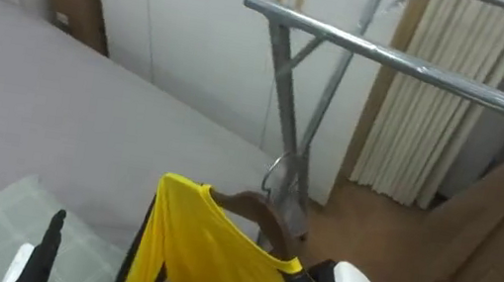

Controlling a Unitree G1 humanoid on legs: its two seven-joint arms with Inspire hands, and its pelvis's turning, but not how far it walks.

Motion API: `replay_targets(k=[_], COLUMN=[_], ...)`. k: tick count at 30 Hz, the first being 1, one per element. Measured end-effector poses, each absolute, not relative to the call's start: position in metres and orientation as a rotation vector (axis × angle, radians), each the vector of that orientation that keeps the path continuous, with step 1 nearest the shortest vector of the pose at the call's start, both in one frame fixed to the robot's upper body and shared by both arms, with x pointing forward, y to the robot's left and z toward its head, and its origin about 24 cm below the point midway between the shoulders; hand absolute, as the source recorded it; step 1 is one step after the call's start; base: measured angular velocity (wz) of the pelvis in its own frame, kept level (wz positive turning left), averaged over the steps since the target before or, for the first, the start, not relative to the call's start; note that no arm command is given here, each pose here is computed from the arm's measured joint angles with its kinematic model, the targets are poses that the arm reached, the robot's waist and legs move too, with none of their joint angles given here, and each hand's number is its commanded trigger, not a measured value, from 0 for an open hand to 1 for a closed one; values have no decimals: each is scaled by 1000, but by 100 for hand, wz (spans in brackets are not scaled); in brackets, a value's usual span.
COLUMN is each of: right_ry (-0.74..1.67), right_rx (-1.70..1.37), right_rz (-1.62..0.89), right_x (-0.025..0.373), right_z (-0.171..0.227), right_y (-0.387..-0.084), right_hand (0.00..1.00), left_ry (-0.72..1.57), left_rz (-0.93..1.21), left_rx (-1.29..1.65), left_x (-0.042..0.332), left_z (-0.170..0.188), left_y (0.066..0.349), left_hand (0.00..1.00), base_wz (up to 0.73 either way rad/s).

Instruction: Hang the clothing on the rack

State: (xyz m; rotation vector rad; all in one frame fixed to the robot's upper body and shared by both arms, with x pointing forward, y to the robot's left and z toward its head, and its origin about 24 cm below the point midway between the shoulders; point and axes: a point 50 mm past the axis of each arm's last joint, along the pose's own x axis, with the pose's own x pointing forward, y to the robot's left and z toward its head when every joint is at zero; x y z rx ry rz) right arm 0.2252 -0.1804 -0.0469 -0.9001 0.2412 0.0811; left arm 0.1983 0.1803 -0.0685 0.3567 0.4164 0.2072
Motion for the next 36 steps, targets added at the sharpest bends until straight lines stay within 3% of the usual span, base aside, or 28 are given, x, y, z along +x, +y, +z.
replay_targets(k=[6, 26, 36], right_ry=[234, 197, 110], right_rx=[-910, -886, -881], right_rz=[95, 46, 27], right_x=[224, 217, 222], right_z=[-46, -35, -16], right_y=[-176, -181, -177], right_hand=[100, 100, 100], left_ry=[417, 417, 522], left_rz=[212, 192, 151], left_rx=[330, 368, 383], left_x=[199, 202, 190], left_z=[-69, -69, -88], left_y=[172, 183, 186], left_hand=[0, 0, 0], base_wz=[-85, -26, -8])
